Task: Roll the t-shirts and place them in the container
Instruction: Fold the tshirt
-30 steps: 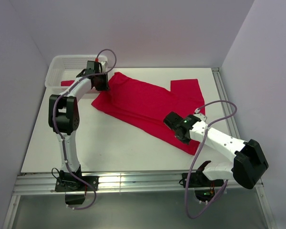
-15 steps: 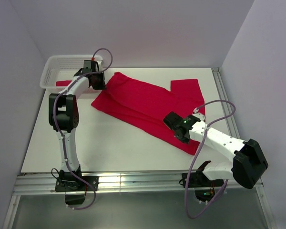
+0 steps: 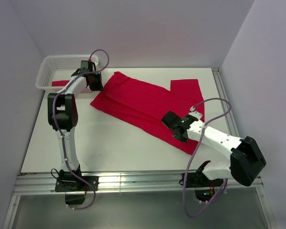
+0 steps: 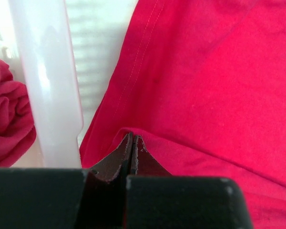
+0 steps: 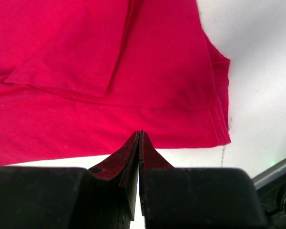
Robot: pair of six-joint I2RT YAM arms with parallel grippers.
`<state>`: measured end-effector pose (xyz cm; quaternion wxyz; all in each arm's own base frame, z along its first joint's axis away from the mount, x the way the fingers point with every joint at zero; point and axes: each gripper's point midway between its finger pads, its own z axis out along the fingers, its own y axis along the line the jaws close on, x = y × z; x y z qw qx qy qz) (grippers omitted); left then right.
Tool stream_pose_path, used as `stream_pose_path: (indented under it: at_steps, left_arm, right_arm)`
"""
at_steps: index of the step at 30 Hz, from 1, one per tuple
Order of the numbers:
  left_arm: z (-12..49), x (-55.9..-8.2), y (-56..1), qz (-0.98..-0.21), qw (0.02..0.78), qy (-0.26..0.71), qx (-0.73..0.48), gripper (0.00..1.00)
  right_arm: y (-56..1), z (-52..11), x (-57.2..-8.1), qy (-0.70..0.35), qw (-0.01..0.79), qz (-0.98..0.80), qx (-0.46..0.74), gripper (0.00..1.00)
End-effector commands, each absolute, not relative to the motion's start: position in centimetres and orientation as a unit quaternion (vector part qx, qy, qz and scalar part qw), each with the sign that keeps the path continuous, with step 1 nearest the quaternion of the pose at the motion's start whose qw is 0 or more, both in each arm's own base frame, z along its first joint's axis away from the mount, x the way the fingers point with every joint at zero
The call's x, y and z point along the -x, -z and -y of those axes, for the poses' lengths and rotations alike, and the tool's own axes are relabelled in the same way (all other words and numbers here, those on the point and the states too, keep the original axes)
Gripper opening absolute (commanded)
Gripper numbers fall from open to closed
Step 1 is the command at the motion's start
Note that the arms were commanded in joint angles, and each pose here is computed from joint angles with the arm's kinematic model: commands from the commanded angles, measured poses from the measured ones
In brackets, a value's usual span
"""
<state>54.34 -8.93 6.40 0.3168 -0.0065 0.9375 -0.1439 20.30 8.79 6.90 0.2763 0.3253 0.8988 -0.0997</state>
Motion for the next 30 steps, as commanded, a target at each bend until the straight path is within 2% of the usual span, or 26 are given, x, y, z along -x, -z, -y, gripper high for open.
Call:
stream_pose_path:
  at_steps: [1, 4, 7, 20, 23, 30]
  left_arm:
    - [8.6, -54.6, -6.3, -0.939, 0.313, 0.144, 0.007, 0.03]
    - [8.6, -54.3, -6.5, -0.938, 0.315, 0.145, 0.008, 0.03]
    - [8.5, -54.3, -6.9, -0.937, 0.318, 0.141, 0.007, 0.03]
    - [6.7, -54.1, -7.4, -0.939, 0.319, 0.128, 0.018, 0.02]
    - [6.5, -54.0, -7.9, -0.938, 0.325, 0.123, 0.017, 0.03]
    - [6.0, -54.8, -8.7, -0.936, 0.333, 0.109, 0.019, 0.03]
  right_arm:
    - [-8.4, -9.3, -22.3, 0.083, 0.321, -0.893, -0.304, 0.10]
    - [-8.7, -9.8, -22.9, 0.067, 0.331, -0.897, -0.284, 0.24]
    - [-8.2, -9.8, -23.5, 0.058, 0.324, -0.900, -0.284, 0.29]
    - [-5.8, -8.7, -24.5, 0.060, 0.293, -0.901, -0.314, 0.34]
    - [-5.3, -8.6, -24.6, 0.064, 0.289, -0.900, -0.319, 0.41]
    - [-4.8, -8.4, -24.8, 0.058, 0.286, -0.901, -0.322, 0.41]
